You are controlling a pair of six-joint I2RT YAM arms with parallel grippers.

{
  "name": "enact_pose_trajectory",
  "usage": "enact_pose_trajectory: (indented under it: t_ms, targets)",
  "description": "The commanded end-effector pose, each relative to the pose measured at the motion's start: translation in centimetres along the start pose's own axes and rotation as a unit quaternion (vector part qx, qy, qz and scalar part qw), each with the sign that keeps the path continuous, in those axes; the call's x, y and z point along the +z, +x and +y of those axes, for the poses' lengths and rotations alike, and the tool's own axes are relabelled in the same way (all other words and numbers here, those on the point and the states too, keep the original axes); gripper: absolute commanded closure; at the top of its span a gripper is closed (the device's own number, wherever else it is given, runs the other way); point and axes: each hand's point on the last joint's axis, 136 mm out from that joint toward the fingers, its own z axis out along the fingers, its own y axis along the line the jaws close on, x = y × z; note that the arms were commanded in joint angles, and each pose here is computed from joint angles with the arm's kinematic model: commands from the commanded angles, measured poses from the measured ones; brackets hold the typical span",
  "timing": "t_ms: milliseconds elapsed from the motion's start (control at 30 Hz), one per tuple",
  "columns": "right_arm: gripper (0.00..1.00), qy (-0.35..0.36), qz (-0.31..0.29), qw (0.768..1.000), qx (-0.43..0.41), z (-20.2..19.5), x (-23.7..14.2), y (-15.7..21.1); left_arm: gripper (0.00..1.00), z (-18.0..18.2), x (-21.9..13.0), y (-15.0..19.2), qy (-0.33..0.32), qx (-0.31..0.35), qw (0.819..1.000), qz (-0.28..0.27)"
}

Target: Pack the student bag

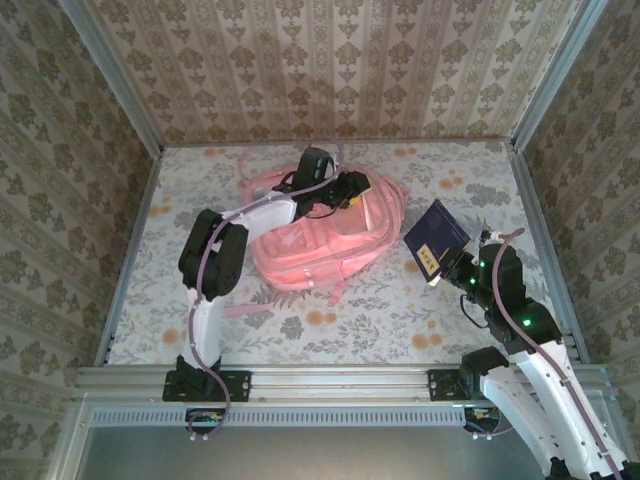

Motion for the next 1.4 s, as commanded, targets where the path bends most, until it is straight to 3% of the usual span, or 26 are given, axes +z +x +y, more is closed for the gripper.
enact_pose_trajectory:
  t_ms: [0,133,567,833,867,1067,1367]
  targets:
    - [1.0,-0.016,-0.02,1.0,-0.003,0.8,-0.5,-1.0,0.57,1.0,0.0,-0.5,-0.03,0.014,0.999,0.004]
    - [1.0,-0.014,-0.018,1.0,-0.001,0.7,-0.4,-0.9,0.56,2.8,0.1,-0.3,-0.067,0.012,0.998,0.009]
    - [1.0,-0.017,0.005,1.0,0.016,0.4,0.3,0.4,0.6,3.8,1.8,-1.2,-0.099,0.027,0.994,0.027]
    - [1.0,-0.017,0.005,1.0,0.019,0.4,0.1,0.3,1.0,5.1,2.4,-0.7,-0.115,0.04,0.991,0.057]
    - [1.0,-0.018,0.004,1.0,0.017,0.5,-0.1,0.2,1.0,4.8,2.3,-0.5,-0.112,0.044,0.991,0.062]
    - [1.0,0.01,0.011,1.0,-0.016,-0.1,-0.5,0.0,1.0,0.9,-1.0,0.6,-0.083,0.091,0.99,0.074]
    - [1.0,0.054,0.001,0.998,-0.033,-0.9,-1.0,-1.0,1.0,-3.7,-7.0,5.8,-0.053,0.159,0.976,0.135]
